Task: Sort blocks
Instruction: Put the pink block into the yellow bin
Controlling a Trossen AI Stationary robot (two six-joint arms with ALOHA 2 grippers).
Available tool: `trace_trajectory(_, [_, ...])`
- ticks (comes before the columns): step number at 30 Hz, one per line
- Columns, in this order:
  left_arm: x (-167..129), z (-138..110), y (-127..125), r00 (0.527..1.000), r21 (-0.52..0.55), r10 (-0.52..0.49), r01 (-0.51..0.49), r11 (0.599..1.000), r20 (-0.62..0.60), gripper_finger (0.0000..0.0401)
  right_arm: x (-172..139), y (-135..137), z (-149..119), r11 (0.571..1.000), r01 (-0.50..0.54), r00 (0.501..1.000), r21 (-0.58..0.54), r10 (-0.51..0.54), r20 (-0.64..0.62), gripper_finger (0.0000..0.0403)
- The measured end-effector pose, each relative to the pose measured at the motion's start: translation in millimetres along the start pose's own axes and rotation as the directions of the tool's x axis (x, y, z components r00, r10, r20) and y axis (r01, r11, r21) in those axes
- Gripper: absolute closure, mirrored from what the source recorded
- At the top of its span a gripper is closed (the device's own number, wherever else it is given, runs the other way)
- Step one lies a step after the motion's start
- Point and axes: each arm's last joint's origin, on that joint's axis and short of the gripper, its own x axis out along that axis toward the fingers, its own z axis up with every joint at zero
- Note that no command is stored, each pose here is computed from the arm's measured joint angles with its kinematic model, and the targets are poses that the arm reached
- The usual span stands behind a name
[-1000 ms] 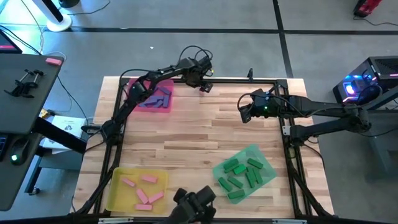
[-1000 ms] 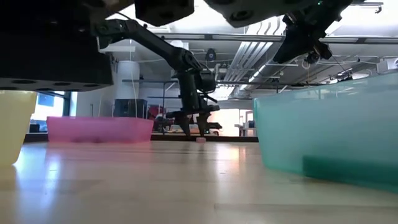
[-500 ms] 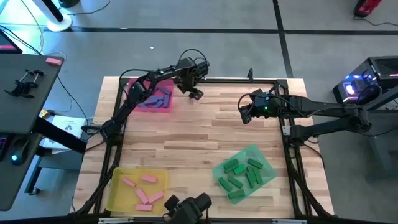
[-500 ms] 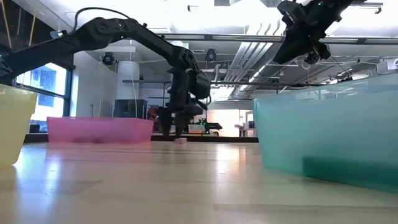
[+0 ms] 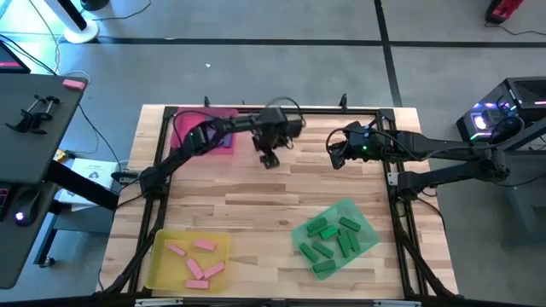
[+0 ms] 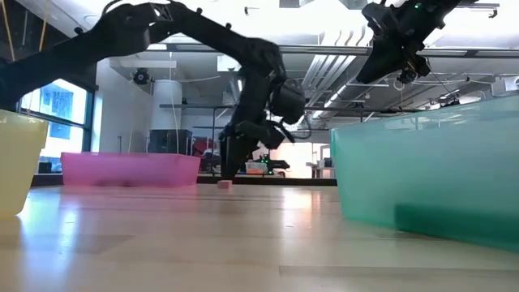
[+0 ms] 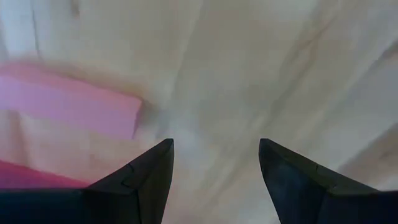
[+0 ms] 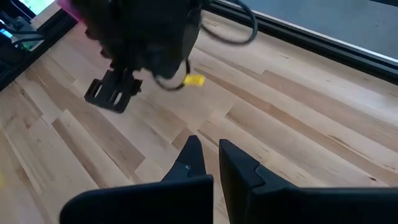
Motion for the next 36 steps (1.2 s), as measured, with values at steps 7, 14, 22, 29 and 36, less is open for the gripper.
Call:
trace_trajectory(7, [-1,2,-2,0.985,0.139,0.172,-0.174,0.975,0.032,0.0179,0,0,0,1.0,0.002,1.0,-0.005,-0.002,0.001,0.0403])
trace_trajectory(14, [-23,-9,43,0.993,-0.189,0.058,-0.038,0.981,0.102,0.0178,0,0,0,1.0,0.0,1.0,0.024,0.0,0.0,0.0403])
trace_trajectory(22, [-29,-3,58,0.972,-0.347,0.081,0.001,0.938,0.221,0.0208,0,0,0,1.0,0.007,1.0,0.021,-0.008,0.005,0.0403])
trace_trajectory(29, [-13,-3,52,0.983,-0.296,0.018,0.038,0.954,0.184,0.0379,0,0,0,1.0,0.007,1.0,0.021,-0.007,0.004,0.0403])
trace_trajectory(36, [-11,-4,66,0.982,-0.374,0.011,0.063,0.925,0.191,0.0399,0,-1,0,1.0,0.007,1.0,0.02,-0.007,0.002,0.0403])
